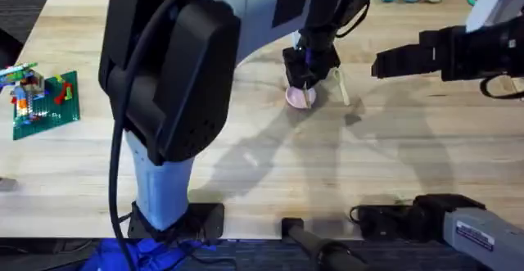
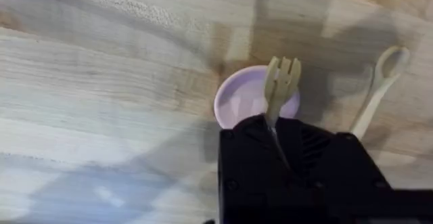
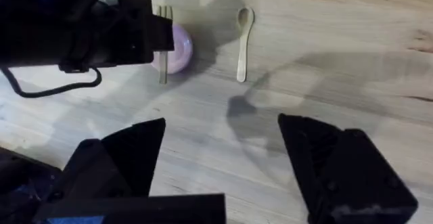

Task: Pick up a utensil and set it on the pink plate, then put the other utensil in the container.

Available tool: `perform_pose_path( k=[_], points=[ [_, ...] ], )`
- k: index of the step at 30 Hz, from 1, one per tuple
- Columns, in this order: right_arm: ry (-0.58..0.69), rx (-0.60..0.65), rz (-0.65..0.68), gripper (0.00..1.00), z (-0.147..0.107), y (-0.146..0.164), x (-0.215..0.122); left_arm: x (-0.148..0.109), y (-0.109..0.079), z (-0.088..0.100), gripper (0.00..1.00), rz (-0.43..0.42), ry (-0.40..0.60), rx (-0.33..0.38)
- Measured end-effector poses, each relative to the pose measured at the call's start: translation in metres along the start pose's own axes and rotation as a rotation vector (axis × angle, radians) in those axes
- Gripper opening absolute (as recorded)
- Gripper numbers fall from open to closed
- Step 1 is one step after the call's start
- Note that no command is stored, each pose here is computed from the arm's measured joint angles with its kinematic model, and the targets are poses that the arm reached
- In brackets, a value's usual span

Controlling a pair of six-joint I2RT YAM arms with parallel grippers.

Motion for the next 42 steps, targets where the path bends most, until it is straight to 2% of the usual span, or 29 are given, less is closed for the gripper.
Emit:
perform_pose_path(
  k=[9, 42],
  points=[
    [0.000, 0.000, 0.000, 0.993, 0.000, 0.000, 0.000, 0.014, 0.000, 0.000, 0.041, 0.024, 0.012, 0.000],
    [0.000, 0.000, 0.000, 0.993, 0.000, 0.000, 0.000, 0.015, 0.000, 0.000, 0.042, 0.021, 0.007, 0.000]
  ],
)
Point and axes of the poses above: each hand's point on the last joint's axis, 136 mm out from that joint toward the fingers, its own x axis out along the fingers, its own y axis along the line the jaws close on, z = x × y, the point moved 1 cm from there along -x, back along the fingers, and after that the axes turned 4 degrees about -x, right-handed, at the moved point
